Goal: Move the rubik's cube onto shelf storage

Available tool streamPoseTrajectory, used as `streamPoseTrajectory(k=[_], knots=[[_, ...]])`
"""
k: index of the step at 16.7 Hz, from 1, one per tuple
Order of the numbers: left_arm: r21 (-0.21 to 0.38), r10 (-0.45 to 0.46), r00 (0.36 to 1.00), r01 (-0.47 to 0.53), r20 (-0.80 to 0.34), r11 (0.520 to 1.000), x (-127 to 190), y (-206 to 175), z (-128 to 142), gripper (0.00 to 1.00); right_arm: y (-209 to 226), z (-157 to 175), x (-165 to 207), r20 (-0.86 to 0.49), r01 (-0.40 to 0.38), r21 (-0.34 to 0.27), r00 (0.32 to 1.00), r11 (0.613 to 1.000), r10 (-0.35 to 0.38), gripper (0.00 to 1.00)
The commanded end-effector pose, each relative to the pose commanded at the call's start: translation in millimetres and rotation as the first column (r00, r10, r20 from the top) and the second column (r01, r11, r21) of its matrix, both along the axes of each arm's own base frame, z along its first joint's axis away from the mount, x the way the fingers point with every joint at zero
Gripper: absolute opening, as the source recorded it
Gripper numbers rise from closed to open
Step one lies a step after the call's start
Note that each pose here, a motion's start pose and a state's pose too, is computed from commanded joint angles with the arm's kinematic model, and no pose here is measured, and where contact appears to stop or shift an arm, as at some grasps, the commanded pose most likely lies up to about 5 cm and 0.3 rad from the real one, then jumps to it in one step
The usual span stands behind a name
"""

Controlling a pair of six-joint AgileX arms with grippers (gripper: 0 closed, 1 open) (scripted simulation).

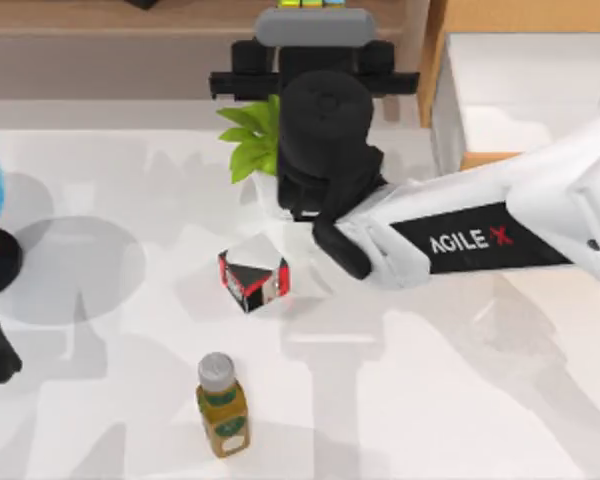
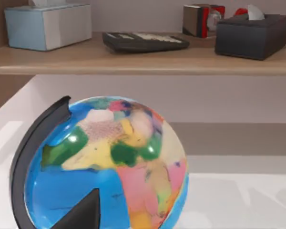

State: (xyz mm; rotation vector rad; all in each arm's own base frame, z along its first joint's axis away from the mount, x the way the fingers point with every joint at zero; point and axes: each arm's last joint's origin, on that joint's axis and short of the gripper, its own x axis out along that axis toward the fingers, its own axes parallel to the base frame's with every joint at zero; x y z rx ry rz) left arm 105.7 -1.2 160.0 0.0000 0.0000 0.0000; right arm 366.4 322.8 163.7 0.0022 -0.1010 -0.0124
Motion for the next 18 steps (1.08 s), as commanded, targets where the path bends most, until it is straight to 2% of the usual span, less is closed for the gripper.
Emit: streamPoseTrajectory(k=[7,12,17,18], knots=[[0.0,0.0,1.0,0.0,0.0,1.0,0.0,0.0,0.0,1.0,11.1,3.8,50.3,0.002,-0.021,-0.001,1.0,1.0,0.021,0.0],[0.0,0.0,1.0,0.0,0.0,1.0,0.0,0.0,0.0,1.0,4.0,4.3,89.2,-0.002,-0.01,-0.004,1.0,1.0,0.01,0.0],[0.0,0.0,1.0,0.0,0.0,1.0,0.0,0.0,0.0,1.0,0.6,4.4,95.0,-0.003,-0.002,-0.004,1.0,1.0,0.002,0.0],[0.0,0.0,1.0,0.0,0.0,1.0,0.0,0.0,0.0,1.0,0.6,4.4,95.0,-0.003,-0.002,-0.004,1.0,1.0,0.002,0.08]])
